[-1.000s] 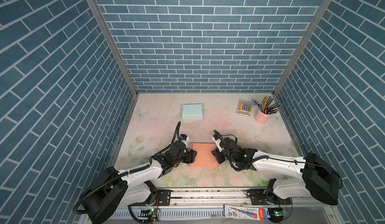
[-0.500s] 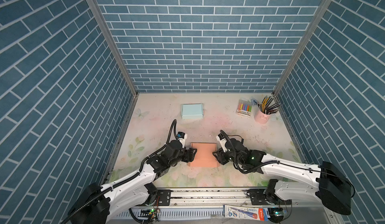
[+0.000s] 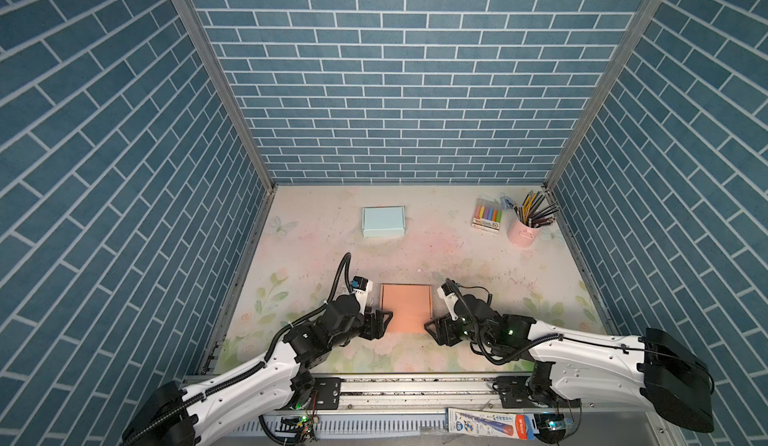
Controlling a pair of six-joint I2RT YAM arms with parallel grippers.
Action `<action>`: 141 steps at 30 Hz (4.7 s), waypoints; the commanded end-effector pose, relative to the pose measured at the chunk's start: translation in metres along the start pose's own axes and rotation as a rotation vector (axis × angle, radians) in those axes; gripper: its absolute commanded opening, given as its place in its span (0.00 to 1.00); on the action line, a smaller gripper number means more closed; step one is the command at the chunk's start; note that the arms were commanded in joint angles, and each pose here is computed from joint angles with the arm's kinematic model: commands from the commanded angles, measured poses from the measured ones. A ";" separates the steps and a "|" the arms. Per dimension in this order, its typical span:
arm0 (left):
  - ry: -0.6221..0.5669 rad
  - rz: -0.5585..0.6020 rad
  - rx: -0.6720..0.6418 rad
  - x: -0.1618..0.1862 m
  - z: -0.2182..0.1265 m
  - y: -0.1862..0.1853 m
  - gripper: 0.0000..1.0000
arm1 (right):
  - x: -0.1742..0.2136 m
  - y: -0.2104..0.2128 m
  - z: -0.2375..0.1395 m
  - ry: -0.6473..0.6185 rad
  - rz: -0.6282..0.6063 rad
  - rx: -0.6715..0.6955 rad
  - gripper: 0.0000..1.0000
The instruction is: Fold the paper box
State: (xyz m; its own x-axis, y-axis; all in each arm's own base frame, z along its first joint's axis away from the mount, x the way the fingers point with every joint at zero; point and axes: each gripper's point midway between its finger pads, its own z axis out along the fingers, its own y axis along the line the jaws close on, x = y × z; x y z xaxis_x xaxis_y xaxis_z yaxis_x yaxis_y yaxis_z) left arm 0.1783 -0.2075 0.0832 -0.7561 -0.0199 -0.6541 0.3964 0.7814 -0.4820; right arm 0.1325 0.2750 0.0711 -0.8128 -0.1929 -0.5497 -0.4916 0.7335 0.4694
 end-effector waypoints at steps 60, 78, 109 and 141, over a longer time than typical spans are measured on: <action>0.055 -0.038 0.063 0.044 0.018 -0.018 0.72 | 0.018 0.014 0.018 -0.013 0.080 0.012 0.72; 0.036 -0.058 0.028 0.045 0.019 -0.009 0.61 | 0.010 0.007 0.021 -0.029 0.035 0.090 0.62; 0.055 -0.035 0.025 0.043 0.026 -0.014 0.56 | 0.010 0.001 0.031 -0.009 -0.005 0.160 0.56; -0.067 0.026 -0.070 -0.050 0.028 0.027 0.73 | 0.006 -0.008 0.037 -0.002 -0.021 0.200 0.56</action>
State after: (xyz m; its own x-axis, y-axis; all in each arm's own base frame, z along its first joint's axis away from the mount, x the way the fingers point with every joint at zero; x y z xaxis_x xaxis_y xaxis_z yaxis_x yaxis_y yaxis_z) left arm 0.2299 -0.1928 0.0762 -0.7409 -0.0698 -0.6680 0.3171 0.8404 -0.4395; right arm 0.1364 0.2910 0.0344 -0.8165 -0.2022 -0.5409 -0.4305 0.8373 0.3369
